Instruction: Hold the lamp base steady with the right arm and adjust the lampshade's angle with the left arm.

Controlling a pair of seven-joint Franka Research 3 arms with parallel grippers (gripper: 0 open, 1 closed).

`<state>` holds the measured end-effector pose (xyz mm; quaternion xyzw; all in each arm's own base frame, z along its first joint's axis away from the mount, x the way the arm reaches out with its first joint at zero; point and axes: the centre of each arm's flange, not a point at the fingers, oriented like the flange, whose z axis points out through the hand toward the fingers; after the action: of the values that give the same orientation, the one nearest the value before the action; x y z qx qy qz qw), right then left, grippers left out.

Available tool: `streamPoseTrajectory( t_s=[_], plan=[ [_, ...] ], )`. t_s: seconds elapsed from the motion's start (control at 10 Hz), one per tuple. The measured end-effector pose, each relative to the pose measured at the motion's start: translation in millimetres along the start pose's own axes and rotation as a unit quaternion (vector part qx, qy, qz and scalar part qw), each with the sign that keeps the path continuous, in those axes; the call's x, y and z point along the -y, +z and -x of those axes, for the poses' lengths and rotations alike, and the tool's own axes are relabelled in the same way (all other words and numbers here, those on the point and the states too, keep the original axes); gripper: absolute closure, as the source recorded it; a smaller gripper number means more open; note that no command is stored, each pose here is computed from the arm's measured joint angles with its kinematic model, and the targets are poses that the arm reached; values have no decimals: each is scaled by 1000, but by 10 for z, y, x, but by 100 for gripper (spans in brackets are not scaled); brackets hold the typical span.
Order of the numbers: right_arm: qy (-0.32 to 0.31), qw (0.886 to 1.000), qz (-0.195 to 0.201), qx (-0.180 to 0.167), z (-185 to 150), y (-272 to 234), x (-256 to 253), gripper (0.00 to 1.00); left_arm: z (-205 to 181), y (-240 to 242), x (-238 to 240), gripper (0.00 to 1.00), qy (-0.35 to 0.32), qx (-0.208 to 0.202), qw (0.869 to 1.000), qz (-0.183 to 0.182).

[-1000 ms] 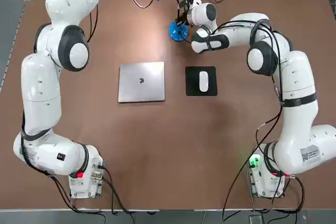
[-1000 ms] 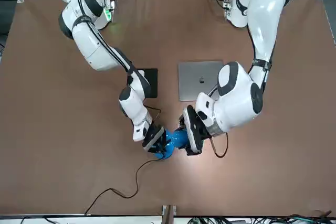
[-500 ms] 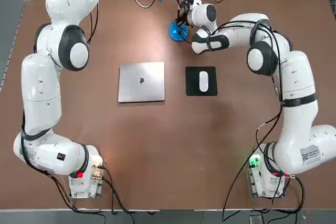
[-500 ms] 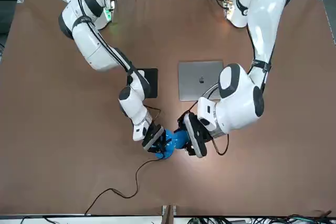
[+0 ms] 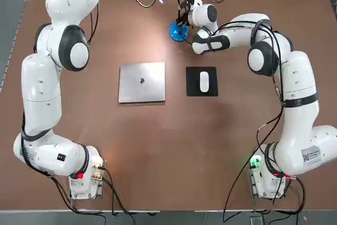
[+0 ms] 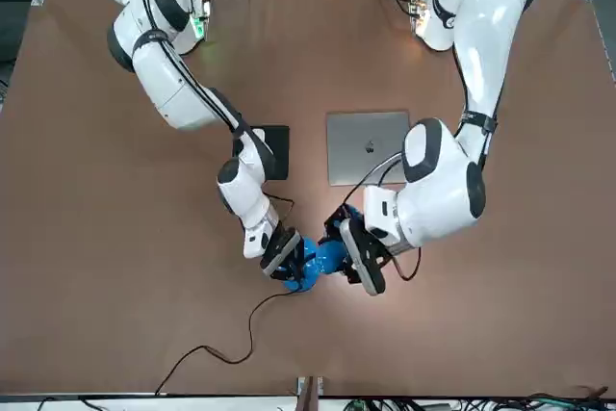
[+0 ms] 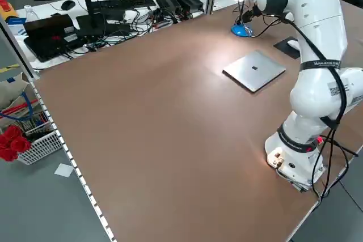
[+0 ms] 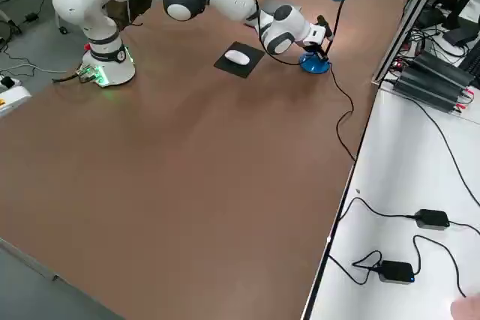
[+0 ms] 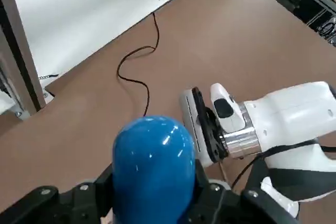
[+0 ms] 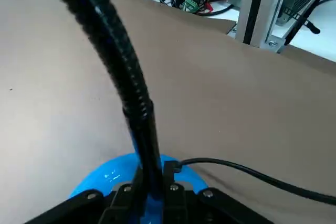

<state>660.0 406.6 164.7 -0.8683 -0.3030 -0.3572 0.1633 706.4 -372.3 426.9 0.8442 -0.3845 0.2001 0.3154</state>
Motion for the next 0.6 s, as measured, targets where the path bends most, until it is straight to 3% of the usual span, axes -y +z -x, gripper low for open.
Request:
streamPoseTrajectory(
  t_s=[0.6],
  plan=[
    [-3,1000,0,-2,7,-1,2,85,28,4,-14,44,-105,18,994,11]
  ],
)
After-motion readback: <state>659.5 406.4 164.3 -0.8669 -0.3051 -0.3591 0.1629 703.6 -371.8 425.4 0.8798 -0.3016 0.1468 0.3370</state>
